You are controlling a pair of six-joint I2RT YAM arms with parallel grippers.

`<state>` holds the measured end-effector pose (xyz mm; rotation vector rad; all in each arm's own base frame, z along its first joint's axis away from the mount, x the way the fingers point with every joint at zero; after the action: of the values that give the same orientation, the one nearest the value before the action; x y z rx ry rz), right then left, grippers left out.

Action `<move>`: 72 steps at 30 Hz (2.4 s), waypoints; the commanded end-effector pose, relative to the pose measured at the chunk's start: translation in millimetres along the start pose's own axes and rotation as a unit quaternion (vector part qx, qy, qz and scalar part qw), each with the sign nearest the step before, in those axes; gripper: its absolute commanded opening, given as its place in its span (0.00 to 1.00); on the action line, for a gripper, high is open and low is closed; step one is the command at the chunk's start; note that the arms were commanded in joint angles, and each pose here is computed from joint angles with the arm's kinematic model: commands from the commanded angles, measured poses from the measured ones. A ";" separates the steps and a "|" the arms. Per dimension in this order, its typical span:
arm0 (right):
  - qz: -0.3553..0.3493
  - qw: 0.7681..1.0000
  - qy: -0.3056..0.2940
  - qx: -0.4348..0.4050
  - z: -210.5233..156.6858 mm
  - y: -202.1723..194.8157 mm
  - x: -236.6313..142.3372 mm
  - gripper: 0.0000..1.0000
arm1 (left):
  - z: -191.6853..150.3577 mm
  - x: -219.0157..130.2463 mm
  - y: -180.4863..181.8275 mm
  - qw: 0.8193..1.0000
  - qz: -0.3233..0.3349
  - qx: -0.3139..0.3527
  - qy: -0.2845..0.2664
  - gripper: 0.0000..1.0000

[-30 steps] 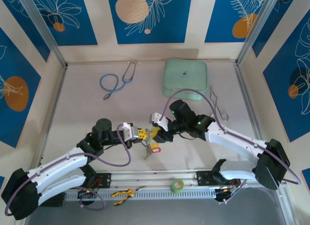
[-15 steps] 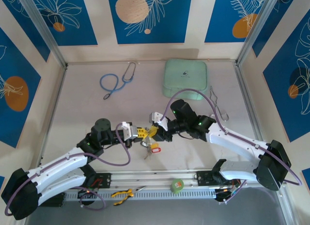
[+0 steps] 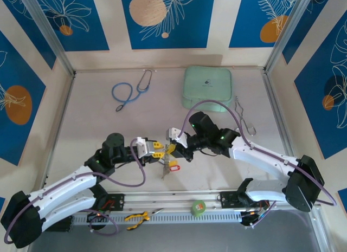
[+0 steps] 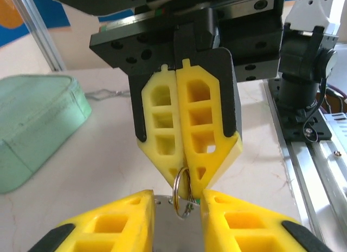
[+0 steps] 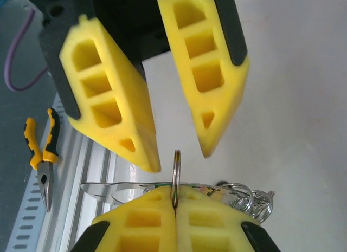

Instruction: Put the keys on the keyring

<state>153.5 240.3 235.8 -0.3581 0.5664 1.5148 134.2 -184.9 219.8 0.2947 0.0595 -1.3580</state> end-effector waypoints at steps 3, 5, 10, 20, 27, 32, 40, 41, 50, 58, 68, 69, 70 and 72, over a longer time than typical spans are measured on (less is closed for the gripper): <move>-0.002 0.998 0.057 -0.039 8.7 1.6 -4.6 0.00 | 8.2 -4.2 1.3 0.998 -0.008 0.035 0.057 0.30; -0.001 0.996 0.070 -0.050 12.7 2.1 -5.3 0.00 | 10.2 -4.3 1.7 0.997 -0.015 0.044 0.068 0.29; 0.003 0.992 0.100 -0.082 24.8 5.0 -3.1 0.00 | 14.2 -0.5 3.9 0.996 -0.028 0.049 0.071 0.28; -0.002 0.987 0.106 -0.123 41.5 12.3 -1.4 0.01 | 17.8 1.4 4.3 0.996 -0.034 0.057 0.052 0.00; -0.008 0.997 -0.033 -0.067 30.1 7.4 -26.0 0.30 | 18.5 0.4 0.5 0.999 -0.027 0.033 -0.010 0.00; 0.004 0.998 -0.050 -0.031 18.4 7.6 -23.6 0.30 | 16.1 1.0 -1.2 0.999 -0.025 0.015 -0.043 0.00; 0.015 0.998 -0.054 -0.020 15.0 5.3 -12.5 0.30 | 11.0 1.2 -3.1 0.998 -0.025 0.000 -0.054 0.00; 0.017 0.998 -0.054 -0.020 15.1 5.1 -11.4 0.29 | 11.0 1.1 -3.2 0.998 -0.024 -0.002 -0.056 0.00; 0.030 0.998 -0.056 -0.028 22.4 4.6 -7.8 0.01 | 11.4 1.5 -3.4 0.998 -0.027 -0.007 -0.060 0.00; 0.009 0.998 0.008 -0.057 23.4 5.3 -12.8 0.00 | 11.4 -2.8 -0.7 1.000 -0.009 0.012 -0.002 0.31; -0.001 0.991 0.077 -0.112 32.4 11.5 -9.2 0.00 | 17.9 0.5 2.3 0.999 -0.023 0.028 0.012 0.23; 0.000 0.990 0.079 -0.116 33.9 12.5 -8.0 0.00 | 18.8 1.0 2.5 0.999 -0.025 0.028 0.010 0.22; 0.000 0.989 0.081 -0.121 35.7 13.3 -6.9 0.00 | 19.1 1.5 2.6 0.999 -0.026 0.028 0.009 0.21; 0.003 0.989 0.080 -0.127 39.1 14.7 -5.3 0.00 | 19.6 2.3 3.2 0.999 -0.027 0.029 0.009 0.19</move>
<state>146.6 253.9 262.6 -0.6488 0.5354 1.5507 135.3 -187.9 225.9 0.3465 0.0907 -1.3918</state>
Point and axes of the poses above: each hand's point on the last joint's axis, 136 mm out from that joint toward the fingers, its own x axis out along the fingers, its own y axis along the line the jaws close on, z = x × y, the point moved 9 cm from there along -x, back along the fingers, and after that the axes turned 1 degree about x, right-handed, at the moved point
